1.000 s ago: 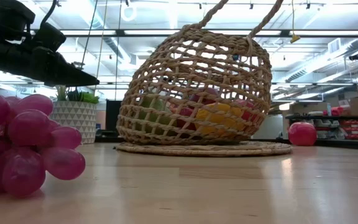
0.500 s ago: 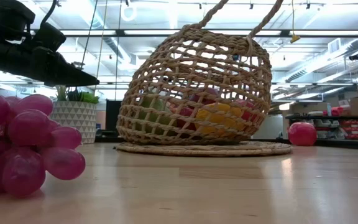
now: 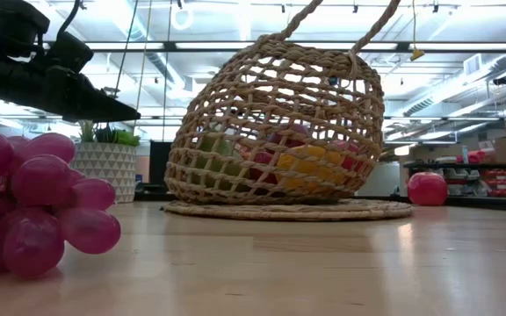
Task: Build produce basket
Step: Put the orange into the brown basket
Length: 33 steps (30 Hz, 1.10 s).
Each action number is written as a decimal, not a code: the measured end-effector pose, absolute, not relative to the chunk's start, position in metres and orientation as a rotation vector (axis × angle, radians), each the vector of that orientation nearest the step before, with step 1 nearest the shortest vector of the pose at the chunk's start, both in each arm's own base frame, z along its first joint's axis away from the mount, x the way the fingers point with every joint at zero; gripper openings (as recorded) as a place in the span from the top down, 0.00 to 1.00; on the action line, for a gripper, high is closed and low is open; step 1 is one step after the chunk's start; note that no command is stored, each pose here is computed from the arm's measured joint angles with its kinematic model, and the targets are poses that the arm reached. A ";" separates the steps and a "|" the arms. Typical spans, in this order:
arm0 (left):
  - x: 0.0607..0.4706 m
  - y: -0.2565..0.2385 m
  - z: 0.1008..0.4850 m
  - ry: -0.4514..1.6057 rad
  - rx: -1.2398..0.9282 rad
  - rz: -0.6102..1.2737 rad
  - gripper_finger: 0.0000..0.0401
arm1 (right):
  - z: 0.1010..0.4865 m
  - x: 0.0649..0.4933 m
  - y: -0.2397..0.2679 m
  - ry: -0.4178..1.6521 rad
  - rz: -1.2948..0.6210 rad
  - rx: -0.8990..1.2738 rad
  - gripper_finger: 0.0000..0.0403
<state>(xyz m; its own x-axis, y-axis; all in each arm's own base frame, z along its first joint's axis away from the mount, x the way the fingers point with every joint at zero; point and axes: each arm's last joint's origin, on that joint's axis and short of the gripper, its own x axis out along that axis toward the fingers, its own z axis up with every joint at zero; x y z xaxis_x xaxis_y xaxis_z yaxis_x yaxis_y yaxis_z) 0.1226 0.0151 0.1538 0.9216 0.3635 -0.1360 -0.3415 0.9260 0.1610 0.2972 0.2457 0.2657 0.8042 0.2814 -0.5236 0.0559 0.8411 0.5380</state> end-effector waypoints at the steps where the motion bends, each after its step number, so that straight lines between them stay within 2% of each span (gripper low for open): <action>1: 0.123 0.015 0.154 0.165 0.135 0.363 0.03 | 0.267 0.298 0.244 0.631 0.127 0.560 0.19; 5: 0.123 0.015 0.154 0.165 0.135 0.363 0.03 | 0.287 0.297 0.231 0.578 0.149 0.544 0.19; 10: 0.123 0.015 0.154 0.164 0.135 0.363 0.03 | 0.337 0.290 0.215 0.427 0.184 0.478 0.19; 16: 0.123 0.015 0.154 0.165 0.135 0.363 0.03 | 0.382 0.274 0.178 0.275 0.028 0.291 0.19; 23: 0.123 0.015 0.154 0.165 0.135 0.363 0.03 | 0.391 0.258 0.132 0.329 -0.278 -0.137 0.19; 33: 0.123 0.015 0.154 0.165 0.135 0.363 0.03 | 0.392 0.270 0.089 0.487 -0.378 -0.716 0.19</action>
<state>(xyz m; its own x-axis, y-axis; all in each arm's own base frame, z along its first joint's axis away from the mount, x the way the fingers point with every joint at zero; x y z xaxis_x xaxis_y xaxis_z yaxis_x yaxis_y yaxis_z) 0.1226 0.0150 0.1538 0.9217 0.3633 -0.1359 -0.3413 0.9261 0.1610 0.2695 0.0890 0.3918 0.8239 -0.4858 -0.2919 0.1625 0.6959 -0.6995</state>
